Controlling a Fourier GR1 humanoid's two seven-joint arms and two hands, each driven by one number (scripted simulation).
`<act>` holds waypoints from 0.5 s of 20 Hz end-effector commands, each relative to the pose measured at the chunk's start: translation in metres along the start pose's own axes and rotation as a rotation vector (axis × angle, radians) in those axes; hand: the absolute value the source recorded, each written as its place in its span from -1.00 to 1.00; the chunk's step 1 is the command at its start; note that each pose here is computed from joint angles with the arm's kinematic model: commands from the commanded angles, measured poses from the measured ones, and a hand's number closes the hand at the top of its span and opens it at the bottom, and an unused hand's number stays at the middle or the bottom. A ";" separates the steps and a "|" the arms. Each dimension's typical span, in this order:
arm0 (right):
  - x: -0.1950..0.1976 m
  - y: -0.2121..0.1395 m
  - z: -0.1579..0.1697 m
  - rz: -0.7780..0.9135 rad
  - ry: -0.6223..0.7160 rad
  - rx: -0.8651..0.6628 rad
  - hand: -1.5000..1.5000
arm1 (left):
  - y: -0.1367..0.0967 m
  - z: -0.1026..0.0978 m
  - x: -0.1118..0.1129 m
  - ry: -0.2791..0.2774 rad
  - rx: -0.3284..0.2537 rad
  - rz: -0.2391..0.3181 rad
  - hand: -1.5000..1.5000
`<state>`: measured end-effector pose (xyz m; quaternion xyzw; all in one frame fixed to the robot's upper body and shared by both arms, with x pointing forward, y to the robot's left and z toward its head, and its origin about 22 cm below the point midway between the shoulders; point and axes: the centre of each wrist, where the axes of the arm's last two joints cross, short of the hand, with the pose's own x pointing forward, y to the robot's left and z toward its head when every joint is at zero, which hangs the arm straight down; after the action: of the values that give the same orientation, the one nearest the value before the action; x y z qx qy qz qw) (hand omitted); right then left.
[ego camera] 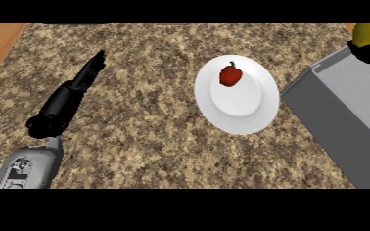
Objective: Pick the lemon from the plate and place it in the cardboard box
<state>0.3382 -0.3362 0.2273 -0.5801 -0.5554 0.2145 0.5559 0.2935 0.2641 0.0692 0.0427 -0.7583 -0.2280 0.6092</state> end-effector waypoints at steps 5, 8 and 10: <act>-0.068 -0.003 -0.032 0.090 0.145 0.347 1.00 | 0.006 0.007 -0.004 0.001 -0.012 0.003 0.00; -0.096 0.008 -0.034 0.123 0.144 0.410 1.00 | -0.013 0.003 -0.002 0.008 -0.012 -0.008 0.00; -0.119 0.000 -0.037 0.127 0.128 0.484 1.00 | -0.012 -0.004 -0.004 -0.008 -0.014 0.009 0.00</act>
<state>0.3419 -0.4247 0.2052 -0.5102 -0.4429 0.3075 0.6700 0.2950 0.2598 0.0646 0.0393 -0.7574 -0.2312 0.6094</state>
